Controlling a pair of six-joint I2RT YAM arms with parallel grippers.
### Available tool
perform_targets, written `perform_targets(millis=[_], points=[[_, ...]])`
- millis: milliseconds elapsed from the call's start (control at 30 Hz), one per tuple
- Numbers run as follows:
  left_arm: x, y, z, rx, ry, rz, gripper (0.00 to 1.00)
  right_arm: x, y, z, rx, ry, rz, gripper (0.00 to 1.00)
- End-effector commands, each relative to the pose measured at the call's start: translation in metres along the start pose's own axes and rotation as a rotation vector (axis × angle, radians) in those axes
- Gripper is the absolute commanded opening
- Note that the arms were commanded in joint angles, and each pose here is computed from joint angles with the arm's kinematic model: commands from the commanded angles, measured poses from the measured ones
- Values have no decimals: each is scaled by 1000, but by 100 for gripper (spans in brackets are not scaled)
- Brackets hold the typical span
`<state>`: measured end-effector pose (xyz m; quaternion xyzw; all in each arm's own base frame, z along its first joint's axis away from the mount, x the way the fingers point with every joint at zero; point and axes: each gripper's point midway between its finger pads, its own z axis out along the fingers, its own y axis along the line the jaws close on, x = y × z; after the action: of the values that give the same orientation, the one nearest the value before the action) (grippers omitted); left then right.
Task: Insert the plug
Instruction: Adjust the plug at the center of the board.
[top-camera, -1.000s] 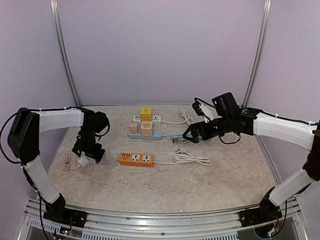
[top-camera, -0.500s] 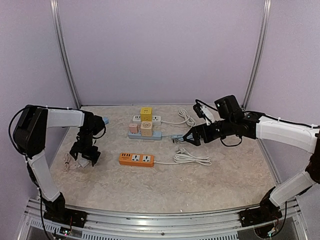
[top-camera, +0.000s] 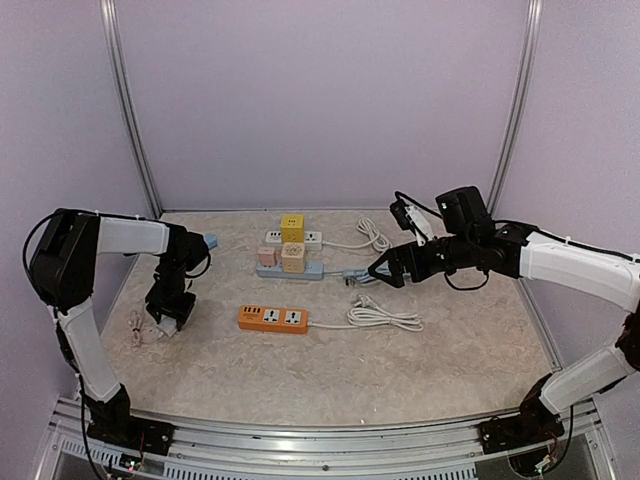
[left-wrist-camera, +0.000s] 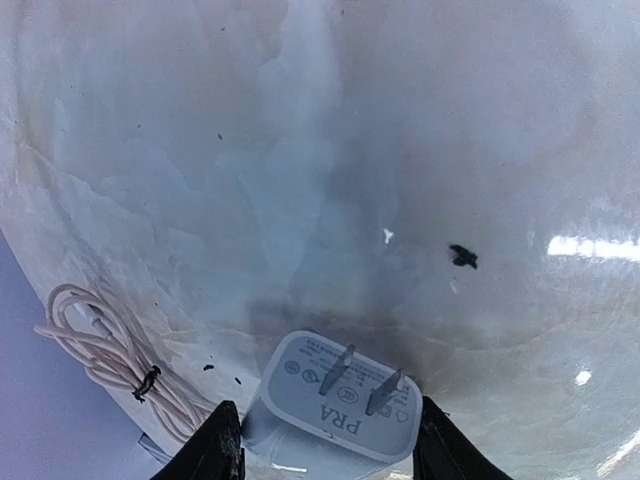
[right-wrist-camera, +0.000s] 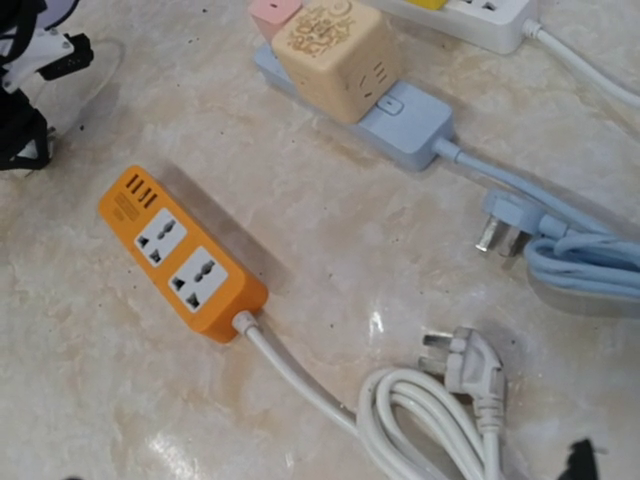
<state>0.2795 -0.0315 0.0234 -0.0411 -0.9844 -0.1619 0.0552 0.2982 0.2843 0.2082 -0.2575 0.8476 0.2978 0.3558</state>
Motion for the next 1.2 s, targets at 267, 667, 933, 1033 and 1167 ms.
perform_targets(millis=[267, 667, 933, 1033, 1167], points=[[-9, -10, -15, 116, -68, -46, 49, -7, -5, -8, 31, -17, -4, 100], [-12, -18, -9, 154, -37, -63, 50, -9, -5, -7, 37, -16, -6, 100], [-11, -16, -5, 171, -13, -87, 56, -9, -6, -5, 36, -14, -8, 100], [-10, -16, -2, 199, -2, -109, 52, -8, -6, -4, 36, -12, -9, 100], [-12, -22, -2, 238, -3, -125, 43, -8, -7, -4, 40, -14, -12, 100]])
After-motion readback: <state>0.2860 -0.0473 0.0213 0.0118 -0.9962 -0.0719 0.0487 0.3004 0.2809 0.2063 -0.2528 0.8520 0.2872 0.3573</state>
